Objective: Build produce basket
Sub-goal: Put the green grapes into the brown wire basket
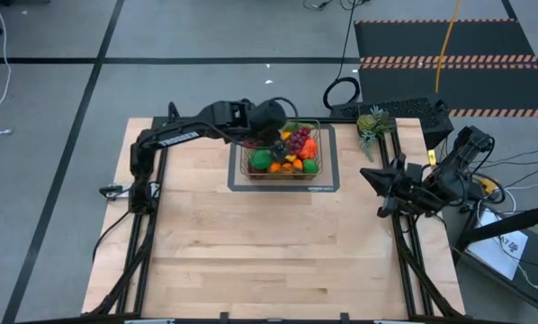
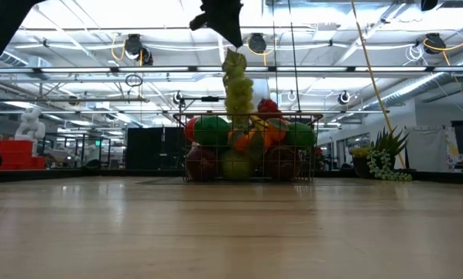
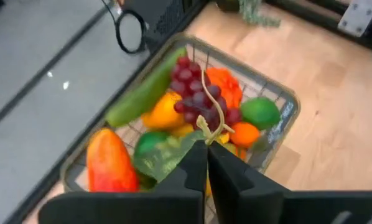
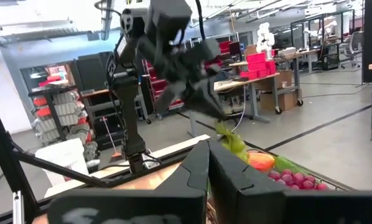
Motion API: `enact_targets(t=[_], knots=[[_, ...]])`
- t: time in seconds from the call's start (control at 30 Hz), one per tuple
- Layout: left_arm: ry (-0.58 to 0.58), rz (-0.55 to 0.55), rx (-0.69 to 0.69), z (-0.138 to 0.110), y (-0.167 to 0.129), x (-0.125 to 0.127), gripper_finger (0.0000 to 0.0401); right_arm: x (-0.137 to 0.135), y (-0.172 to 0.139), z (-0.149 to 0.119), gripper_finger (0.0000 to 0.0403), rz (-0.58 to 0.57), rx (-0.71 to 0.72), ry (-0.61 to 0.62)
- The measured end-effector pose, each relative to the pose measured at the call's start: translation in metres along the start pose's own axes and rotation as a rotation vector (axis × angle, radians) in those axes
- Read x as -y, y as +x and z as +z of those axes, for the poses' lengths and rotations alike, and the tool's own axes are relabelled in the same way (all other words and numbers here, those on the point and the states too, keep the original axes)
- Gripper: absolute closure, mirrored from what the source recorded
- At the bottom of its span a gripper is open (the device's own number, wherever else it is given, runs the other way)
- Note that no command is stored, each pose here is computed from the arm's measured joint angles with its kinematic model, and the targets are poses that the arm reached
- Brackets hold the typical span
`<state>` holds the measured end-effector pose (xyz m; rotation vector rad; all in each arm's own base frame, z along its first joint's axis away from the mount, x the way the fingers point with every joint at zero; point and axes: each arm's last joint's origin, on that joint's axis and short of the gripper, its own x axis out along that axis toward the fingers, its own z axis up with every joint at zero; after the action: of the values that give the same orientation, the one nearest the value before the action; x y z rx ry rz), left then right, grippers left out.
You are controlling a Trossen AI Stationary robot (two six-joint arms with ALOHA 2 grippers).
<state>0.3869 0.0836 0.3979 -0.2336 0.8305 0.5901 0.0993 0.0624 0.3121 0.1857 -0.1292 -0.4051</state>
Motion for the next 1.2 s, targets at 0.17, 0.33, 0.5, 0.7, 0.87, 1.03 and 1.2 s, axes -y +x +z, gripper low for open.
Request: enact_targets(t=[0.17,0.33,0.5,0.7,0.87,1.03,1.2], knots=[[-0.039,-0.021,0.008,0.000,0.003,0.006,0.0395,0.003,-0.001,0.003,0.0403,0.001,0.007,-0.002],[-0.069,-0.037,0.013,0.000,0.000,0.008,0.0392,0.006,-0.002,0.005,0.0403,0.000,0.013,-0.015],[-0.082,-0.094,0.060,0.001,-0.021,0.011,0.0397,0.007,-0.003,0.006,0.0403,-0.001,0.015,-0.013],[-0.086,-0.086,0.086,0.000,-0.035,0.009,0.0394,0.007,-0.003,0.005,0.0403,-0.001,0.012,-0.021],[-0.029,-0.052,0.029,-0.003,-0.026,0.004,0.0396,0.007,-0.003,0.005,0.0403,-0.001,0.012,-0.021],[-0.010,-0.031,-0.010,-0.001,0.000,0.003,0.0394,0.007,-0.003,0.005,0.0403,-0.001,0.012,-0.022],[0.005,-0.005,-0.050,-0.001,0.018,-0.002,0.0393,0.007,-0.003,0.005,0.0403,-0.001,0.011,-0.023]])
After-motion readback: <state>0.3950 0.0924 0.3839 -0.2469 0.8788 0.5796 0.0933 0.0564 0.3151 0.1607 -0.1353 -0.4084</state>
